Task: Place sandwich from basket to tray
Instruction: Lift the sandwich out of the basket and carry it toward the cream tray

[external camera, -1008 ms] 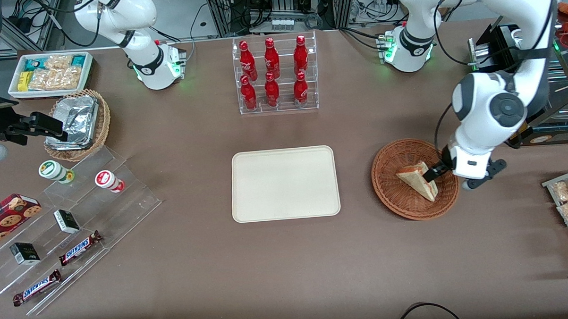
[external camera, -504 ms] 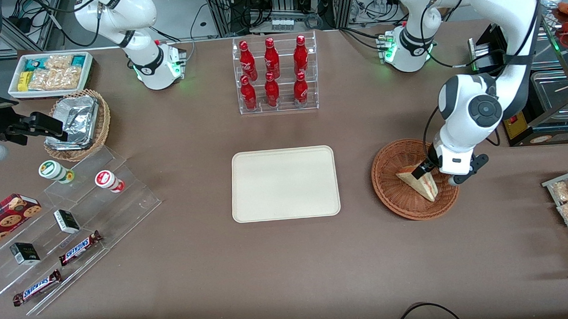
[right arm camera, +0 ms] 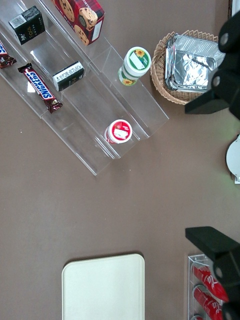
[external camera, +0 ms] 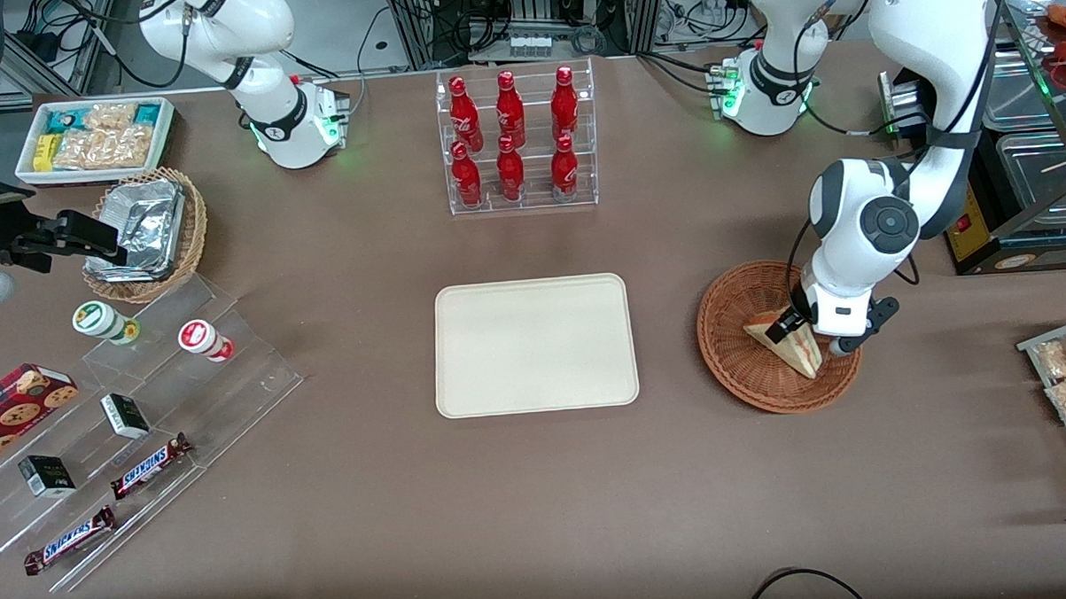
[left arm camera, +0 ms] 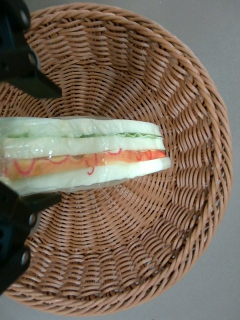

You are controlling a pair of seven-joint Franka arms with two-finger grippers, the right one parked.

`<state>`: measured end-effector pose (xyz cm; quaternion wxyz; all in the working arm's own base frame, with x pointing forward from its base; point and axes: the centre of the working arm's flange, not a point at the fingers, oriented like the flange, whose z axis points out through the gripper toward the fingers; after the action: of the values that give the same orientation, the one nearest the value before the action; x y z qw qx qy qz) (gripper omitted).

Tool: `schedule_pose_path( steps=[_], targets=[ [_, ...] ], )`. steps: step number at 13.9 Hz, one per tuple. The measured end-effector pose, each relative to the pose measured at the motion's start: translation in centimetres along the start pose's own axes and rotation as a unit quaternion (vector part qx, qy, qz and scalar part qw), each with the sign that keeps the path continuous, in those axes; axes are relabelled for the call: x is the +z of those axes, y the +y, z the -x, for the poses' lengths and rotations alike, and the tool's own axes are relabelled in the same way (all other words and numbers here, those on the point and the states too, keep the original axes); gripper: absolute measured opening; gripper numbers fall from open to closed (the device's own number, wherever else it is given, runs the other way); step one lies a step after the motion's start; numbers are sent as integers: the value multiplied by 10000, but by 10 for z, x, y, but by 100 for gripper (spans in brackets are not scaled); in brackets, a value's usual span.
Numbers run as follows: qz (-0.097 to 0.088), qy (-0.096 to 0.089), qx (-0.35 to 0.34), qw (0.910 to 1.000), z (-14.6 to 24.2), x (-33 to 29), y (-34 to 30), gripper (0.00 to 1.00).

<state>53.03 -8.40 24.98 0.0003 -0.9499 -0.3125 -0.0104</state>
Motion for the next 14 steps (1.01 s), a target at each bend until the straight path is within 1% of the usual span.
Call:
schedule_pose_path(
  steps=[2, 4, 5, 6, 8, 9, 11, 13, 14],
  targets=[
    [3, 3, -3, 10000, 0, 0, 0, 52],
    [50, 49, 1, 10000, -3, -5, 4, 37],
    [88, 85, 21, 9999, -4, -12, 8, 33],
    [83, 85, 70, 9999, -4, -23, 15, 31],
    [-61, -29, 239, 9997, 0, -61, 38, 28],
    [-119, -68, 366, 9992, 5, -86, 54, 24],
    [-145, -75, 703, 9974, 27, -133, 92, 16],
    [-135, -60, 1005, 9948, 59, -166, 127, 16],
    [-88, -26, 1163, 9932, 76, -178, 144, 16]
  ],
)
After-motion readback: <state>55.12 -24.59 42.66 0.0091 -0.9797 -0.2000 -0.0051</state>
